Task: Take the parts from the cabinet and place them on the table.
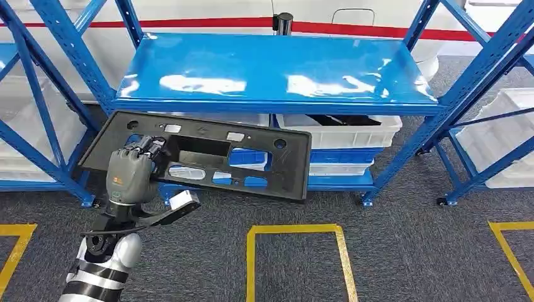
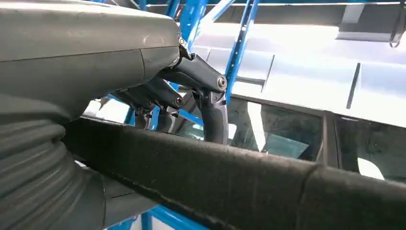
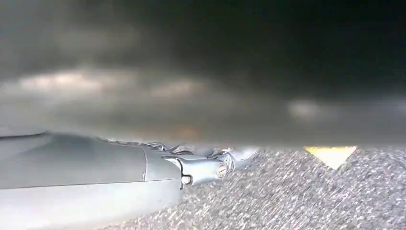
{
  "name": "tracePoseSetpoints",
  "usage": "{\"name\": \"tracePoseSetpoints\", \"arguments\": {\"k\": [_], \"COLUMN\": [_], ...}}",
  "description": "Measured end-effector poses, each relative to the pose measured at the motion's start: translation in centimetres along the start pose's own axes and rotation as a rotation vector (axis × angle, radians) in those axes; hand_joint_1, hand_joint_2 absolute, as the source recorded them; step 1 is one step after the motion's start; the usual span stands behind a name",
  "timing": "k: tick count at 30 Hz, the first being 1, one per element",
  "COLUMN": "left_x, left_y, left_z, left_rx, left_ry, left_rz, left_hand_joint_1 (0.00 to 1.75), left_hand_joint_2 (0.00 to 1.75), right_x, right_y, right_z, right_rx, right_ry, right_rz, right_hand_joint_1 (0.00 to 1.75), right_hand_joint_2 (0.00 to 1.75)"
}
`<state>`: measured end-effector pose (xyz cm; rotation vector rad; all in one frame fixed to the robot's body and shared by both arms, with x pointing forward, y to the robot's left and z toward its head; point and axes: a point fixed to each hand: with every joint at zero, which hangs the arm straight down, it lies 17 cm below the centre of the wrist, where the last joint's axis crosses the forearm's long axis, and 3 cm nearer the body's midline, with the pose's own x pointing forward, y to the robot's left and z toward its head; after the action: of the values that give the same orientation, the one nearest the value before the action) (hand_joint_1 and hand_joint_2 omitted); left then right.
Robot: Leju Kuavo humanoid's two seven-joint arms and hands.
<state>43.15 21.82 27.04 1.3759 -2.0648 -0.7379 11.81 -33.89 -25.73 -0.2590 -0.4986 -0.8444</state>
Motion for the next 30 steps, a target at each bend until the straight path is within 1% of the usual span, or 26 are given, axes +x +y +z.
{"name": "tracePoseSetpoints", "arguments": {"k": [10,30], "left_x": [-0.03,-0.25], "left_y": [0.03,0.05], "left_z": [-0.28,-0.39], "left_rx": [0.001,-0.001], "left_ry": [0.001,-0.004], "left_rz": [0.006,0.000], "left_hand_joint_1": [1.75,1.75], "left_hand_joint_2": [1.75,1.75], "right_x": [0.61,0.15], "right_y": [0.42,0.30], "right_z": [-0.16,-0.01], "right_rx": [0.007,0.006], "right_ry": [-0.009,-0.002], "right_rz": [-0.003,-0.004], "right_hand_joint_1": [0.00,0.00], "right_hand_joint_2": [0.00,0.00]}}
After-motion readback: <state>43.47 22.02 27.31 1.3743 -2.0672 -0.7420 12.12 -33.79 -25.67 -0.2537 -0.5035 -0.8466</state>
